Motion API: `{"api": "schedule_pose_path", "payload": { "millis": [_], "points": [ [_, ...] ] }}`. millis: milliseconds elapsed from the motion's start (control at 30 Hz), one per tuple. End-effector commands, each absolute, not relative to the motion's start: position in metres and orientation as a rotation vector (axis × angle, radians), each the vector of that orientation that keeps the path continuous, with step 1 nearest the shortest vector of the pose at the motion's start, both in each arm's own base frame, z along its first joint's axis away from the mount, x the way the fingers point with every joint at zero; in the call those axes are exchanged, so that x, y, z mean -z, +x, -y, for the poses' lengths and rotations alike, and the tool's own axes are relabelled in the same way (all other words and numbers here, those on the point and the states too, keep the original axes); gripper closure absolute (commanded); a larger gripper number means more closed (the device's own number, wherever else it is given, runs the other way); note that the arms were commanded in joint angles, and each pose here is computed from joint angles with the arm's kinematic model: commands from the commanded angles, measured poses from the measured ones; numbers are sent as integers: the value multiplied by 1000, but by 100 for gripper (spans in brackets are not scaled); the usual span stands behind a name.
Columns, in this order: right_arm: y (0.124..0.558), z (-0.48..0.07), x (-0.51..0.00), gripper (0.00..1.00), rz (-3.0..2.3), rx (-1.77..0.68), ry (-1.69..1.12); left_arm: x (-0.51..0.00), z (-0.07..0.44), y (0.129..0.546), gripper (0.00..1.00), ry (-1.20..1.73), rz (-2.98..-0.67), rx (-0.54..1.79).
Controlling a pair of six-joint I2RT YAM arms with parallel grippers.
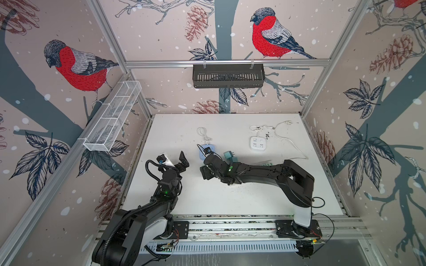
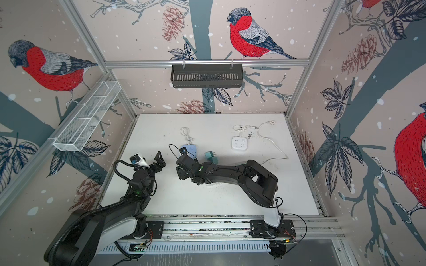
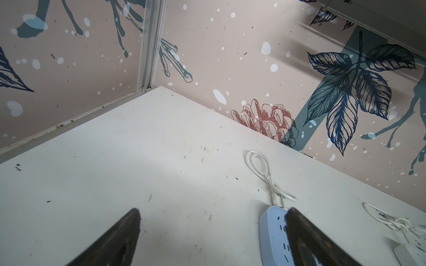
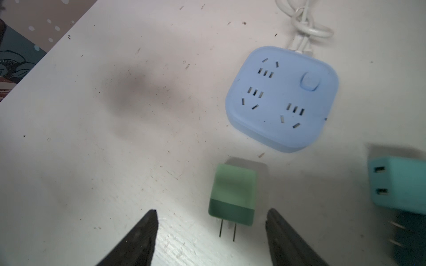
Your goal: Insert the plug
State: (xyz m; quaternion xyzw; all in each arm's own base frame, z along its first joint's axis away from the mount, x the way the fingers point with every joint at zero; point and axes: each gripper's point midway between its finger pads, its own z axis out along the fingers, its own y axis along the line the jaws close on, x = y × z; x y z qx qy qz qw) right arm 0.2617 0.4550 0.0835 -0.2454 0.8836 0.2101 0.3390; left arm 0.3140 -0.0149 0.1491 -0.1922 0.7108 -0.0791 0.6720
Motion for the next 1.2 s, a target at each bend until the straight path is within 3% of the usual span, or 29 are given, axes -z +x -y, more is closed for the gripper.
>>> {"api": "schedule_pose_path", "payload": {
  "millis": [0,100,133,200,267,333,400,667,833,1167],
  "points": [
    [269,-459,-83,89,-2311,-556,-556,-160,11,312,3,-455,-1545,191],
    [270,-454,-80,90,-2312,-550,-541,-160,11,311,3,-458,-1542,192],
    [271,-452,-79,86,-2313,-538,-538,-160,11,311,3,-458,-1541,191],
    [272,-448,-79,60,-2313,-516,-526,-160,11,311,3,-458,-1542,192],
    [274,-446,-76,49,-2320,-508,-525,-160,11,311,3,-458,-1542,192],
    [275,-445,-71,27,-2332,-487,-524,-161,11,312,3,-458,-1541,192],
    [276,-445,-66,17,-2347,-468,-521,-160,11,312,3,-457,-1543,192],
    [277,-450,-41,19,-2404,-403,-549,-160,11,312,3,-455,-1543,192],
    [276,-454,-30,25,-2425,-386,-573,-160,11,311,3,-456,-1541,195],
    [276,-456,-12,59,-2445,-345,-595,-161,11,311,3,-456,-1539,195]
  ]
}}
